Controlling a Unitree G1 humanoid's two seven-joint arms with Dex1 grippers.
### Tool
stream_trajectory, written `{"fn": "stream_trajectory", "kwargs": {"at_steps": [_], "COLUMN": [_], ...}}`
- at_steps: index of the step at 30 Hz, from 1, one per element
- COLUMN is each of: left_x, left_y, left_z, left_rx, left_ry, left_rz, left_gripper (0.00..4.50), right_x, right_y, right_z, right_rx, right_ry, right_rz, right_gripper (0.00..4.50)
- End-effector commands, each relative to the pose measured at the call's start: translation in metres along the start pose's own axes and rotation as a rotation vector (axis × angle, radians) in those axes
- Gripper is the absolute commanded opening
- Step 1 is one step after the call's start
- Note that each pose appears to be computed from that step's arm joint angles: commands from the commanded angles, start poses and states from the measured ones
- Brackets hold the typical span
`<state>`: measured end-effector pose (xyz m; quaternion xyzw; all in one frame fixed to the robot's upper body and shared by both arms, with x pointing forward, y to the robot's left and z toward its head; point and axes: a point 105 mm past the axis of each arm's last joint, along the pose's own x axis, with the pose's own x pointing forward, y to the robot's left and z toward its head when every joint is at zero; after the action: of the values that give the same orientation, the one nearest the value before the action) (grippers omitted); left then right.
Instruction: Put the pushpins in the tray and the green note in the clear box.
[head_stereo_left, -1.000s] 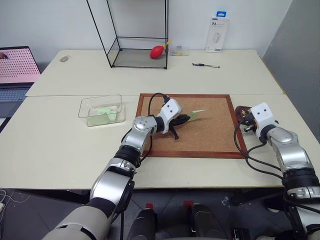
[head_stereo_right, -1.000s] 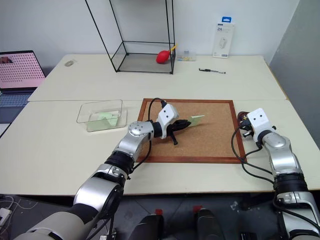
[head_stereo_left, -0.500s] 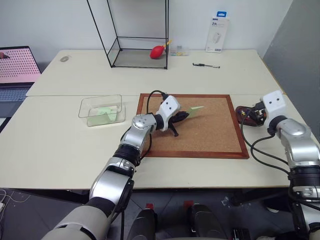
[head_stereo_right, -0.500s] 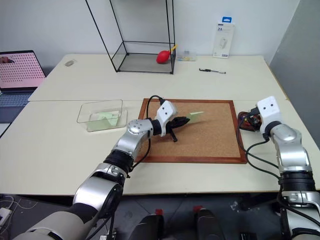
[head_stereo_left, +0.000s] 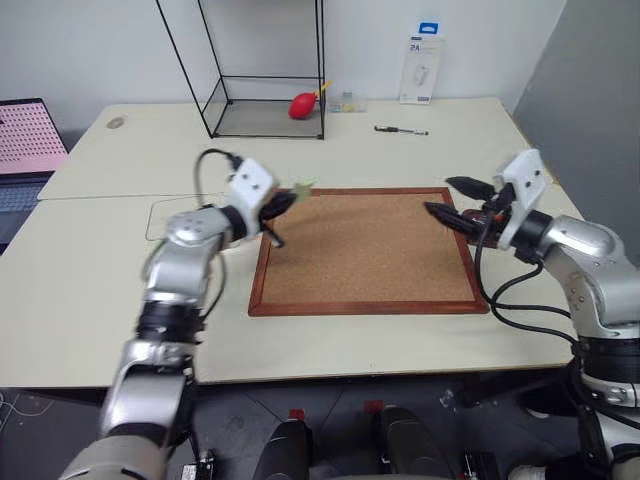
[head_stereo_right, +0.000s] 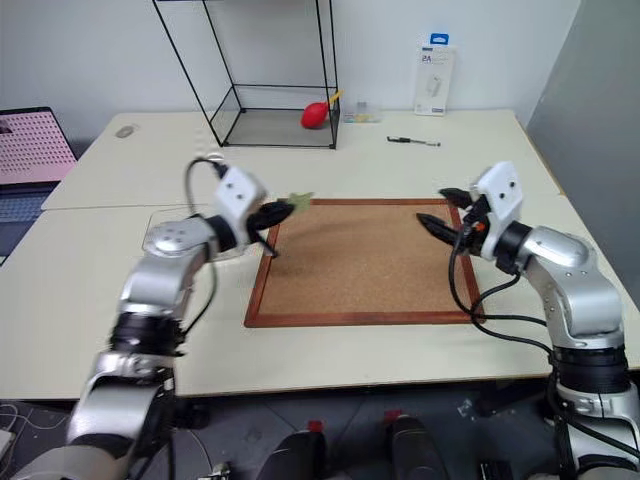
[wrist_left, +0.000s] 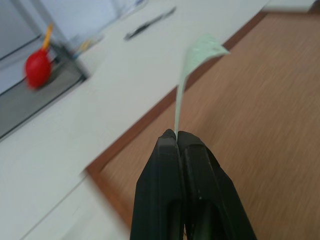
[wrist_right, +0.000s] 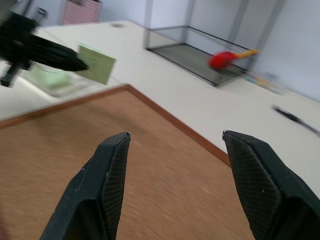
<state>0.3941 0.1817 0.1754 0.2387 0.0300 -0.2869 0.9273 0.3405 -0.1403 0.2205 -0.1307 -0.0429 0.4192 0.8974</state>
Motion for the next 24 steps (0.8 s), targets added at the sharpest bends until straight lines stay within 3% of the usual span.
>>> {"fn": "stream_trajectory", "kwargs": {"at_steps": [1,9,20,24], "left_x": [-0.032,-0.065,-0.060,-0.057], "left_y": [0.032,0.073,0.088,0.085], "left_z": [0.000,-0.036,-0.051,-0.049], "left_rx": [0.062,0.135,0.174,0.161], "left_ry": [0.044,0.209,0.270,0.255], "left_rz": [0.143,0.321,0.358,0.349], "left_gripper": [0.00,0.00,0.00,0.75], "right_x": [0.022,0.052,0.055,0.056], "right_y": [0.030,0.058,0.069,0.071], "right_z": [0.018,0.004,0.004,0.005], "right_rx": [-0.004,-0.033,-0.036,-0.036], "right_ry": [-0.038,0.020,0.020,0.018], "right_rz": [0.206,0.319,0.348,0.351], "right_gripper": [3.12,3.12,3.12,3.21]}}
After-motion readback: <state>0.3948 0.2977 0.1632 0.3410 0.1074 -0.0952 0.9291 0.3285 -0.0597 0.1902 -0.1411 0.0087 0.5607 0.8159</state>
